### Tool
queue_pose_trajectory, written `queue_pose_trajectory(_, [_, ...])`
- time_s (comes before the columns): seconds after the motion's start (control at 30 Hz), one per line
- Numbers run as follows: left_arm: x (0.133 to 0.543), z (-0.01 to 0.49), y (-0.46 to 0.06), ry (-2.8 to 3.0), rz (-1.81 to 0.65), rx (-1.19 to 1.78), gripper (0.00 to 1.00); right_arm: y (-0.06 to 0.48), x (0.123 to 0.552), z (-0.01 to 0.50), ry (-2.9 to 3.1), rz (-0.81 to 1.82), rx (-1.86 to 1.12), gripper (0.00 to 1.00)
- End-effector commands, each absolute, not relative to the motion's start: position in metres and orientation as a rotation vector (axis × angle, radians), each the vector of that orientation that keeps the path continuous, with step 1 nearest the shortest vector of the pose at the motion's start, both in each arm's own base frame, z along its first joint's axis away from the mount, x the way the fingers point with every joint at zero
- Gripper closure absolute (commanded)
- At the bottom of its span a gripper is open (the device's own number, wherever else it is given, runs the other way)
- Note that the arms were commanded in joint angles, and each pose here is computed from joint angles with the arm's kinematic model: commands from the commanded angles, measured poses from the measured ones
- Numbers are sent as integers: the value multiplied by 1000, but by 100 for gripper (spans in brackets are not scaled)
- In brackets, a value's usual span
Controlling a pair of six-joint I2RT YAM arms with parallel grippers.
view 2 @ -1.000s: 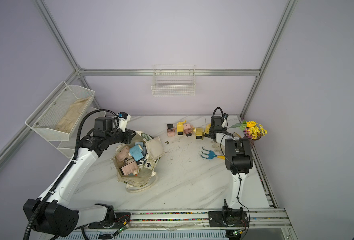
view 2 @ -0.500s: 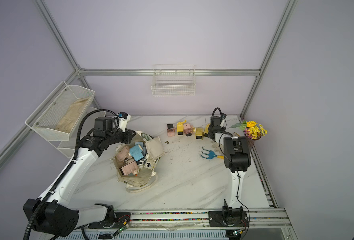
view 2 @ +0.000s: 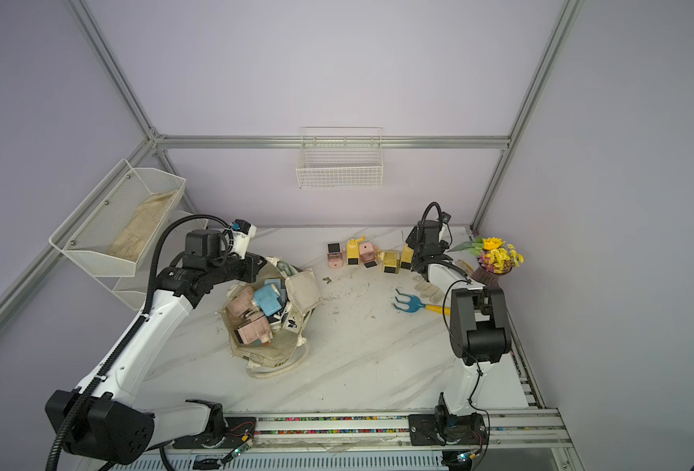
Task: Take out the pencil sharpeners from the tote bags
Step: Place the pencil sharpener at the center of the board.
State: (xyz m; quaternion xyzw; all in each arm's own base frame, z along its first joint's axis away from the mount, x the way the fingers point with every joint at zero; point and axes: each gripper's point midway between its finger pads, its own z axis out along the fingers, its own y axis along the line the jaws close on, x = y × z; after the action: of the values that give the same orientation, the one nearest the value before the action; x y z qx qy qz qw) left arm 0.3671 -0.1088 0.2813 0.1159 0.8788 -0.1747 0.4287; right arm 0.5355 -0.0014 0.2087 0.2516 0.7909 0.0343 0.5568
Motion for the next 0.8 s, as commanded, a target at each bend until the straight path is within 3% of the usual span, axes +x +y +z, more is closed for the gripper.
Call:
queue_pose_trajectory(0.0, [374,311,-103,2098,-429,270,95,60,506,257,1824,218,462,21])
queue_pose_trajectory(0.2, [373,309,-108,2096,-458,280,95,199,419,333,1731,551,49,25])
queue_pose_trajectory(0.37, [373,308,-110,2099,-475,285,95,298,309,374,1582,773,-414,32])
queue_pose_trajectory(0.67, [366,312,-126,2092,-445,363,96,415,186,336,1314,824,-1130,33])
queue_pose_trajectory(0.77, [366,320,-127,2078,-441,342,96,443,180,310,1260,760,-1297,30])
